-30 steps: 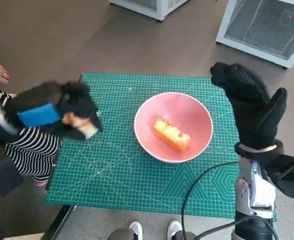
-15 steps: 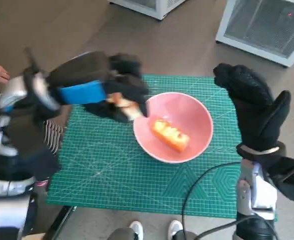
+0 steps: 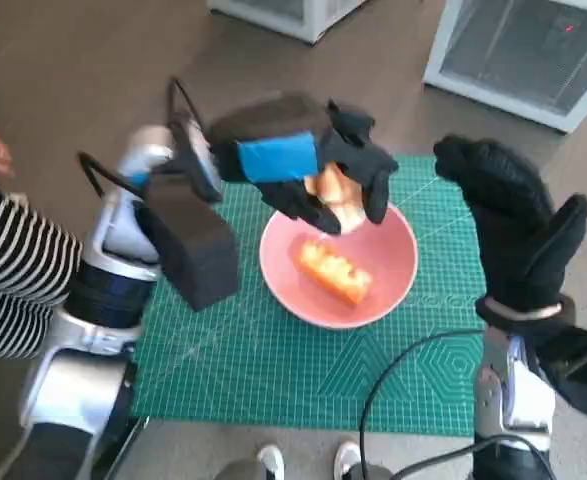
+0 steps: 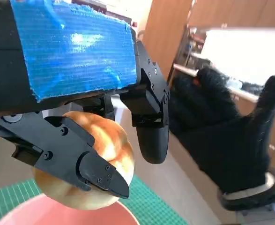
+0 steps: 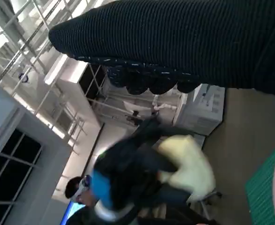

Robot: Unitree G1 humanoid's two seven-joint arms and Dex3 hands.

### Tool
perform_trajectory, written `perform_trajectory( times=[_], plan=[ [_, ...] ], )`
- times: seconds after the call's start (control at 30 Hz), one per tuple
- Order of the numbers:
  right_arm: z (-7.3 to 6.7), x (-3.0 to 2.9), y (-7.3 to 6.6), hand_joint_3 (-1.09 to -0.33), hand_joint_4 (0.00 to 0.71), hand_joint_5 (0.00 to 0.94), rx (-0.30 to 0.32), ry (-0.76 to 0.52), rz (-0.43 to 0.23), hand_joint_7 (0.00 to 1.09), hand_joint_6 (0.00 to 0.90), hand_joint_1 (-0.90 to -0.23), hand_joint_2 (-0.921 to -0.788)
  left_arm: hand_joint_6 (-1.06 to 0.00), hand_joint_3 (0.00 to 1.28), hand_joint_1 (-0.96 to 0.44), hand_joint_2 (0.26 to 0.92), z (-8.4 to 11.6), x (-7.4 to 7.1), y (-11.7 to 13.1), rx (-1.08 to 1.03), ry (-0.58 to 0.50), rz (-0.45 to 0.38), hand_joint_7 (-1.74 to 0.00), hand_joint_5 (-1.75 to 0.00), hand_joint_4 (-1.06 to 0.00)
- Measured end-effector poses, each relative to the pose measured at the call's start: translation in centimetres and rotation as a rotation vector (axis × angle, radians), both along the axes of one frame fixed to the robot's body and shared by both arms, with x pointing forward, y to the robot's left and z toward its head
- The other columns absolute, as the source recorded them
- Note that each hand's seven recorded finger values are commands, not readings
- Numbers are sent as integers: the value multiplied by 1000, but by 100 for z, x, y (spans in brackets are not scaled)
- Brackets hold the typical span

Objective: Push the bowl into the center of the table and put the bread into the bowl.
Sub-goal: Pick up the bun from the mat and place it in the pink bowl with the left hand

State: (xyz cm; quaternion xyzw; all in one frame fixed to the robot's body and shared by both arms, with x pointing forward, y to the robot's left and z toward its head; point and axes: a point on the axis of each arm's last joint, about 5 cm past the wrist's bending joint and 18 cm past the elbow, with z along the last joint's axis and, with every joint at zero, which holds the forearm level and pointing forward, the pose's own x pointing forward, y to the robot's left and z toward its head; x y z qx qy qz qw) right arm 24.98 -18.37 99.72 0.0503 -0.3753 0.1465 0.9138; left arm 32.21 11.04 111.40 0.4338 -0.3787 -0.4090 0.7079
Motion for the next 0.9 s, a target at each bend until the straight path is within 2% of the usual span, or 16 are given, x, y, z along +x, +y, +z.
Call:
perform_trajectory(
  times=[0.1,0.27,0.37,0.43,0.47,0.53,0.57,0.6,0.63,0.7,0.77,0.9],
  plan=[
    [-2,-8,-18,-692,130,0,-1,-2,-9,505,56,-673,-921,-663,93,0,916,-42,66,-60,12,-5,26,-1149,-1223,-613],
    [9,-17,-13,-693,130,1,1,-10,-14,506,58,-674,-921,-631,87,0,920,-180,201,-237,47,21,100,-1173,-1202,-643],
    [8,-36,-22,-692,131,1,5,-11,-24,506,59,-675,-921,-592,105,0,920,-305,258,-322,59,64,129,-1220,-1199,-637],
    [1,-47,-29,-693,132,1,8,-8,-31,507,60,-674,-921,-558,141,0,920,-393,279,-363,57,102,135,-1270,-1231,-590],
    [-4,-52,-33,-693,132,2,8,-6,-34,507,61,-673,-921,-543,161,-70,920,-440,287,-381,55,122,137,-1301,-1146,-545],
    [-9,-60,-38,-693,133,2,11,-1,-39,508,62,-671,-921,-504,213,-235,921,-508,295,-407,60,152,138,-1381,-848,-485],
    [-11,-64,-40,-694,133,2,11,-1,-41,508,62,-670,-921,-450,187,-207,893,-533,298,-416,64,163,139,-1124,-697,-449],
    [-10,-67,-44,-694,133,2,10,0,-43,508,63,-670,-921,-449,165,-197,889,-554,300,-424,67,173,140,-998,-618,-450],
    [-9,-70,-48,-694,133,2,10,0,-45,509,63,-669,-921,-441,117,-204,890,-571,301,-432,73,179,141,-776,-446,-445],
    [-4,-73,-54,-694,134,2,10,0,-50,509,63,-667,-921,-428,53,-240,898,-586,301,-443,86,182,143,-490,-200,-433],
    [3,-76,-58,-695,134,2,9,-2,-53,509,62,-667,-921,-404,30,-277,902,-589,303,-445,92,187,147,-376,-102,-402],
    [13,-79,-59,-695,136,3,6,-6,-60,509,62,-669,-921,-352,13,-340,908,-584,315,-423,105,205,163,-260,-27,-321]
  ],
)
